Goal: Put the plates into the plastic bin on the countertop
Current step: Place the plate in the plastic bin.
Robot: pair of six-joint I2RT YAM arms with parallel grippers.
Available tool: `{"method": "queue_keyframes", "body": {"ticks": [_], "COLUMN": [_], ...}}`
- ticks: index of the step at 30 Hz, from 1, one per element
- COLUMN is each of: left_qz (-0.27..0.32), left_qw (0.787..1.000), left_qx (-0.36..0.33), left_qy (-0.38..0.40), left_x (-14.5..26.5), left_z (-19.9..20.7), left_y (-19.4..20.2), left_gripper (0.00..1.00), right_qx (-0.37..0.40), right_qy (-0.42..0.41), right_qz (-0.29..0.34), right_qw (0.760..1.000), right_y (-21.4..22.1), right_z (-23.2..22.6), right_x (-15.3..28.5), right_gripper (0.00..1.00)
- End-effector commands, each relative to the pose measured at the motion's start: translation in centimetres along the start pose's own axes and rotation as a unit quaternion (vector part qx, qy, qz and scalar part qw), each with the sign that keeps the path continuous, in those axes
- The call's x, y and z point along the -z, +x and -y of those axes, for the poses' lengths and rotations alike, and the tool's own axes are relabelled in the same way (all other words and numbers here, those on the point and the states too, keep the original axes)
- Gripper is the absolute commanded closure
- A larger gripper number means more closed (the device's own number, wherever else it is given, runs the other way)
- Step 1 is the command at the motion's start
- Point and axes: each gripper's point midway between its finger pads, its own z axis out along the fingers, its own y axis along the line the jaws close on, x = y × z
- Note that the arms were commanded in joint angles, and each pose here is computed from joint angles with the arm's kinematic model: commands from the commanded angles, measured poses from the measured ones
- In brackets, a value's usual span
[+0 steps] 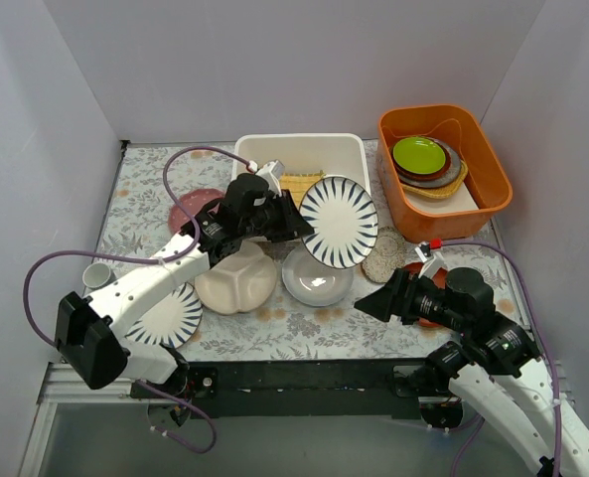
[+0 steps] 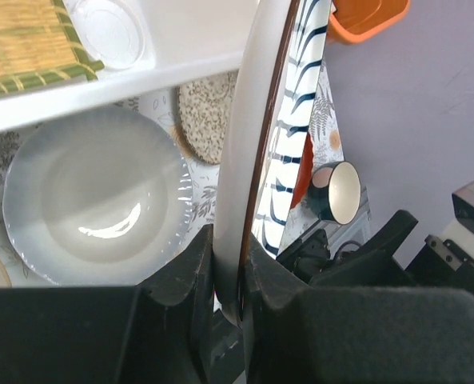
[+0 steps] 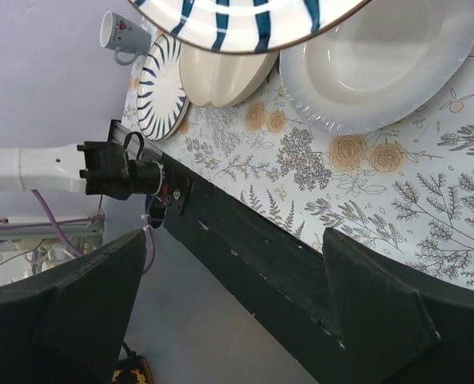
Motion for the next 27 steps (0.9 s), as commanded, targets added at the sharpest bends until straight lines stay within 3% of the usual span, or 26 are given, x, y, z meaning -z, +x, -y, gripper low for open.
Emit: {"method": "queue_keyframes", "body": {"ticks": [1, 13, 27], "left_qz": [0.051, 0.088, 0.111], "left_qw": [0.991, 0.979, 0.986], "left_qx": [-0.032, 0.022, 0.035], "left_qy": [0.118, 0.185, 0.122], "left_x": [1.9, 1.5, -1.3], "left_z": [5.8, 4.5, -1.6], "left_y": [-5.7, -13.5, -20.1], "left_gripper": [1.00, 1.00, 1.00], "right_qx": [0.013, 0.016, 0.009], "right_qy": [-0.021, -0.017, 0.000], "right_qz": [0.005, 0.001, 0.000], "right_qw": [1.000, 1.000, 1.000], "right_y": [-0.1, 0.1, 0.6], "right_z": [-0.8, -0.4, 0.4], "right_x": [0.3, 0.1, 0.3], "right_gripper": [0.02, 0.03, 0.02]}}
